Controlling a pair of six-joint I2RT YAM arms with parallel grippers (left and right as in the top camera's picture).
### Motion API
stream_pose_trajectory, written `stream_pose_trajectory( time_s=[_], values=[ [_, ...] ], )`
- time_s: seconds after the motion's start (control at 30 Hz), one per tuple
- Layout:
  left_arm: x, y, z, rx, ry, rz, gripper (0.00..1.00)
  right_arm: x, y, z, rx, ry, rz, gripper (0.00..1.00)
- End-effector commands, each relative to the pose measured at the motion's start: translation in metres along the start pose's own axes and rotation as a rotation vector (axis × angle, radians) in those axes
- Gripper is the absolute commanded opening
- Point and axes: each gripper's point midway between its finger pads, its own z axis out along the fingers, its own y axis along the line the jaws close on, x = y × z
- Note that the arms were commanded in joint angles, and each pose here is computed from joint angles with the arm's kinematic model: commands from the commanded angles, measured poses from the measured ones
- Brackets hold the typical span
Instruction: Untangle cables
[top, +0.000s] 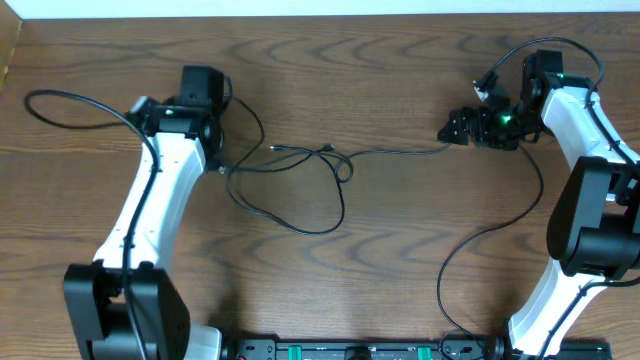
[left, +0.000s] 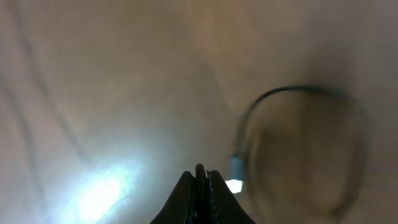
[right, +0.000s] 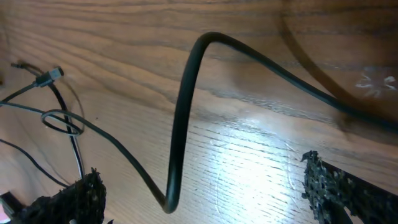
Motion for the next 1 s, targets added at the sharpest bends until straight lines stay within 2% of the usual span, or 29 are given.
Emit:
stream_pose_trajectory(
  time_s=[0.0, 0.27, 0.4, 0.57, 0.87, 0.9, 0.97],
  values=[
    [-0.047, -0.022, -0.055, 0.193, -0.098, -0.039, 0.08, 0.0, 0.004, -0.002, -0.03, -0.006, -0.021, 0.99],
    [-0.102, -0.029, -0.144, 0.512, -0.261, -0.224, 0.08, 0.003, 0.004, -0.002, -0.029, 0.005, -0.02, 0.99],
    [-0.116, -0.021, -0.173, 0.592, -0.311, -0.271, 0.08, 0.003, 0.004, -0.002, -0.029, 0.005, -0.02, 0.99],
    [-0.119, -0.021, -0.19, 0.66, -0.315, -0.277, 0.08, 0.003, 0.004, -0.002, -0.029, 0.005, -0.02, 0.99],
    [-0.122, -0.047, -0.216, 0.841, -0.293, -0.255, 0.08, 0.004, 0.005, -0.001, -0.031, 0.01, -0.027, 0.99],
    [-0.12, -0.049, -0.217, 0.851, -0.283, -0.248, 0.08, 0.005, 0.011, 0.0, -0.055, 0.013, -0.055, 0.99],
    [-0.117, -0.05, -0.217, 0.857, -0.271, -0.24, 0.08, 0.009, 0.043, -0.001, -0.215, 0.003, -0.209, 0.99]
  ],
)
